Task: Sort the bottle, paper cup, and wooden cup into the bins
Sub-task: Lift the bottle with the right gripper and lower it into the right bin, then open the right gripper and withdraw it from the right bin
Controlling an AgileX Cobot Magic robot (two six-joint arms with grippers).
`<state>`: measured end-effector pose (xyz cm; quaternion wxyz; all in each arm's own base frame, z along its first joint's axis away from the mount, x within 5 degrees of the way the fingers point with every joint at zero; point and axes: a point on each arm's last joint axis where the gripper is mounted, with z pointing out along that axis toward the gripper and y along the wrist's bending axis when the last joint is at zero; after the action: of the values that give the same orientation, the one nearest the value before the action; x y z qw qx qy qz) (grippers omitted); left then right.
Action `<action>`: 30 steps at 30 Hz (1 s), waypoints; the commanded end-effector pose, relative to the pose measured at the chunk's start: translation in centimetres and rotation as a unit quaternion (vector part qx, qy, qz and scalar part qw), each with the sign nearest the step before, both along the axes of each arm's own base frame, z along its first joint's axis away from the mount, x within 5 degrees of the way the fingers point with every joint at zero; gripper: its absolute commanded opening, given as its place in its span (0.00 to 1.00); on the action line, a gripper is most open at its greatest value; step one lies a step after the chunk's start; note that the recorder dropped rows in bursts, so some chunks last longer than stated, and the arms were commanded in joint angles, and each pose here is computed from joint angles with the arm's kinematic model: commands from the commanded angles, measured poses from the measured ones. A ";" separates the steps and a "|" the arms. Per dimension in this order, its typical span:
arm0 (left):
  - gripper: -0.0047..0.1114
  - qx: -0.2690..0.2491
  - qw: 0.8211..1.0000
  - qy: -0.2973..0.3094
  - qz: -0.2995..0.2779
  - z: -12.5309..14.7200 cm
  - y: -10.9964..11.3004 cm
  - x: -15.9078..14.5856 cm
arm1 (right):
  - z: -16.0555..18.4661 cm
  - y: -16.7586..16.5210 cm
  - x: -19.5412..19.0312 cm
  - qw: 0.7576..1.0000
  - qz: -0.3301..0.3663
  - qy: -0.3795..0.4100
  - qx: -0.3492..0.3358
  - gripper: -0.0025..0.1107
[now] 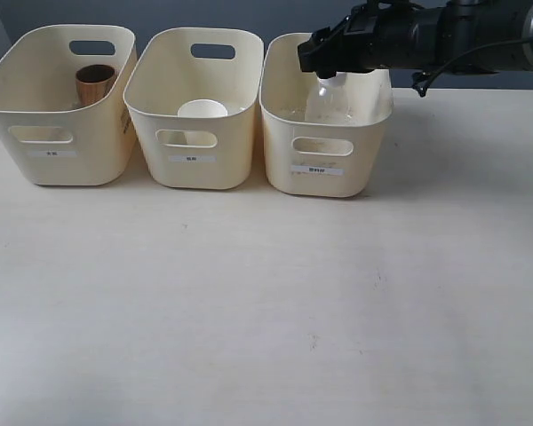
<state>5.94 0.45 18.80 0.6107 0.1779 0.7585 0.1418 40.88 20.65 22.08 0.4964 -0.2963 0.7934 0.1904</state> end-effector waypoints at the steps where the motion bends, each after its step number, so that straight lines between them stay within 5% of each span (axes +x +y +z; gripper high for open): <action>1: 0.04 -0.005 1.000 -0.003 -0.004 0.0 -0.1 0.0 | 0.3 -0.2 0.2 1.000 -0.010 0.002 0.008 0.62; 11: 0.04 -0.005 1.000 -0.003 -0.004 0.0 -0.1 0.0 | 3.4 -0.6 -0.7 0.999 -0.013 -0.025 0.024 0.55; 13: 0.04 -0.005 1.000 -0.003 -0.004 0.0 -0.1 0.0 | 4.3 -1.1 -1.2 0.999 -0.025 -0.034 0.021 0.44; 17: 0.04 -0.005 1.000 -0.003 -0.004 0.0 -0.1 0.0 | 6.7 -3.0 -3.3 0.996 -0.069 -0.057 0.001 0.02; 30: 0.04 -0.005 1.000 -0.003 -0.004 0.0 -0.1 0.0 | 13.0 -9.4 -16.3 0.985 -0.101 -0.141 0.015 0.03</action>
<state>5.94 0.45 18.80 0.6107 0.1779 0.7585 0.1418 27.14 12.67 34.48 0.6101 -0.2400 0.7467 0.1124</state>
